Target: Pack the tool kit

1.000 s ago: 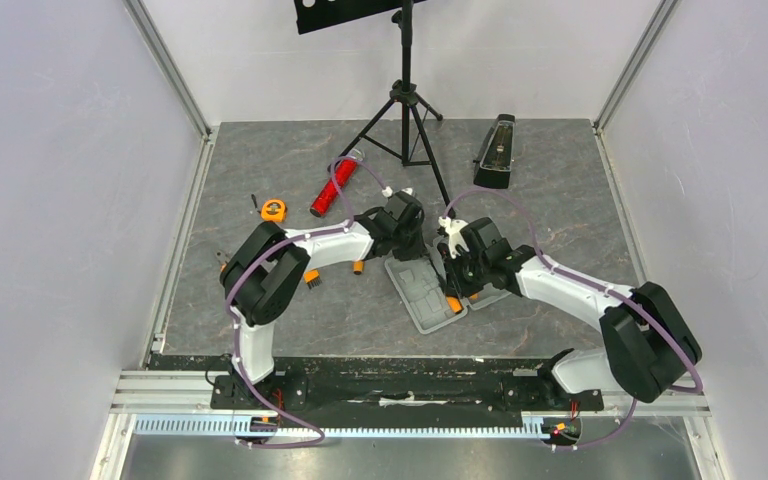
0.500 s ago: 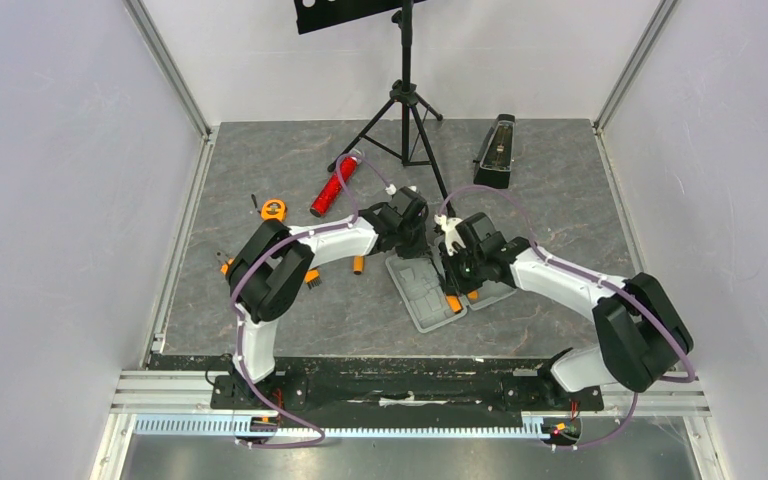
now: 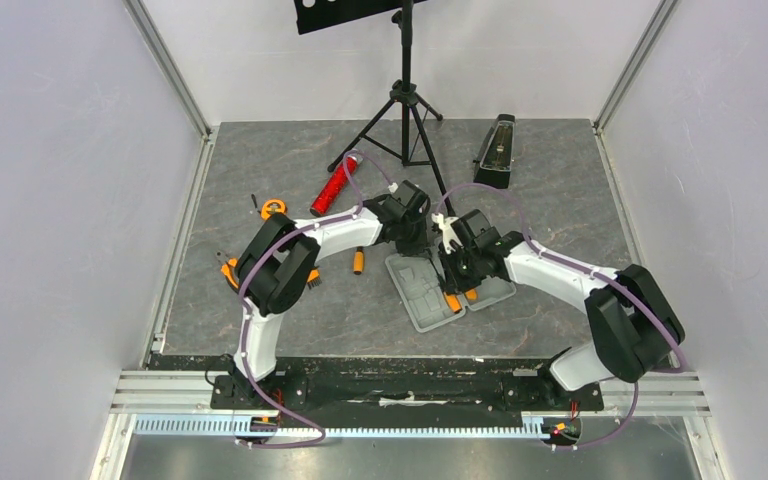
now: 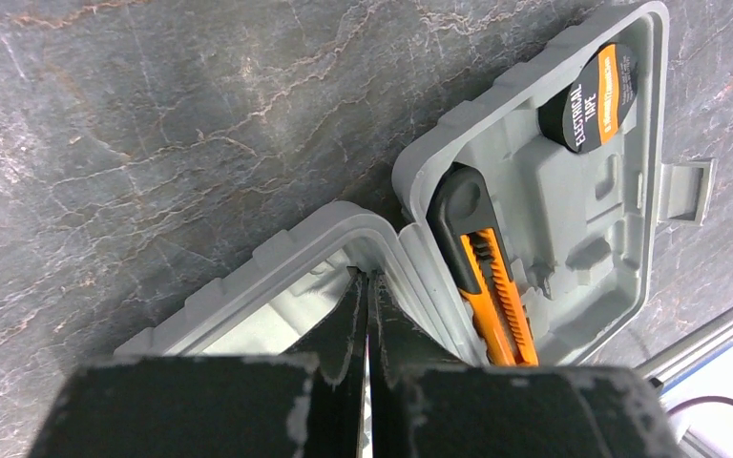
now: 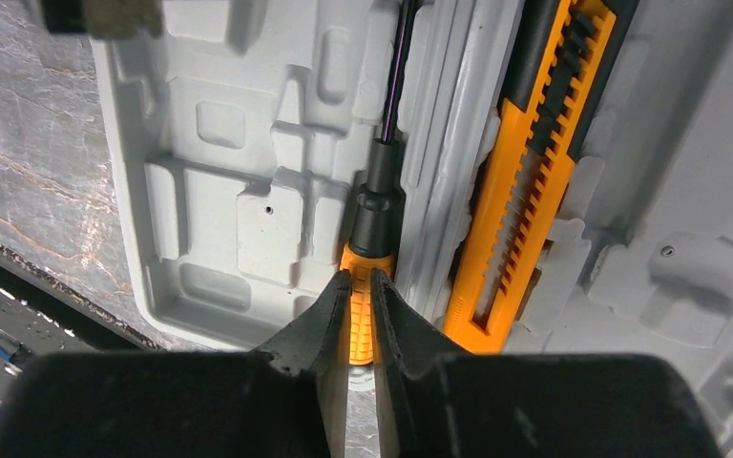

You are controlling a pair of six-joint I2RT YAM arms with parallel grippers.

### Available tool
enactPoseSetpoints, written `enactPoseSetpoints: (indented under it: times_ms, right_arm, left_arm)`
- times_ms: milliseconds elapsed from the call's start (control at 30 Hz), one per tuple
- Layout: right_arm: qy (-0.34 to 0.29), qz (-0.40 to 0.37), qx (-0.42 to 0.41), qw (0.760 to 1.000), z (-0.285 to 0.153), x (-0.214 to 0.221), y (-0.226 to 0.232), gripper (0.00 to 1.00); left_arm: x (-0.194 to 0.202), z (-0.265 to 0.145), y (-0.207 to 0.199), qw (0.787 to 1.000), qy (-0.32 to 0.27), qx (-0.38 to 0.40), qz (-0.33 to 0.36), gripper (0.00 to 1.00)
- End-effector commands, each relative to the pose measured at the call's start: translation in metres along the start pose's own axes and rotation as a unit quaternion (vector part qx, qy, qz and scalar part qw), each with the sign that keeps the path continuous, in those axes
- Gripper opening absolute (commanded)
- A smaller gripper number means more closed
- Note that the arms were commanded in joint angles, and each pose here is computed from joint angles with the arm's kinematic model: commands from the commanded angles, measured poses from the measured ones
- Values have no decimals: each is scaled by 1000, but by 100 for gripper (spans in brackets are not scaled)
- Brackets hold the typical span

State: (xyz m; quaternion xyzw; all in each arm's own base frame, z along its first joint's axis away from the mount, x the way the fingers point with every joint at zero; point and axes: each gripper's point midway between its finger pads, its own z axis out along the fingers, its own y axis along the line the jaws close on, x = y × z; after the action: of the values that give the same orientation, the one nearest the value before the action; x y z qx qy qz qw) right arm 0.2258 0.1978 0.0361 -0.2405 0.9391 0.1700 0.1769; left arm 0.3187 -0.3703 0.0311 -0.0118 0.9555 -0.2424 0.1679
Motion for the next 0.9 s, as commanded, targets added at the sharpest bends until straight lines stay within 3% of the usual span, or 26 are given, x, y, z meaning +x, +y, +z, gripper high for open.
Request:
enactPoseSetpoints:
  times_ms: [0, 200, 333, 600, 733, 867]
  right_arm:
    - [45, 12, 4, 999, 13, 29, 1, 13]
    - [59, 11, 20, 998, 20, 42, -7, 12]
    - [16, -13, 24, 1000, 9, 14, -6, 13]
    - [-124, -51, 19, 991, -42, -76, 12, 27]
    - [-169, -51, 37, 984, -59, -90, 8, 38]
    - [-215, -39, 51, 974, -72, -95, 1, 49]
  left_arm:
    - [40, 21, 60, 993, 70, -94, 26, 2]
    - [42, 21, 59, 993, 73, -87, 32, 2]
    - [24, 10, 40, 997, 38, -55, 40, 3]
    - [-57, -65, -19, 992, -104, 19, 73, 31]
    - [-82, -109, 3, 983, -165, -19, 83, 44]
    - [-76, -130, 54, 978, -174, -80, 88, 59]
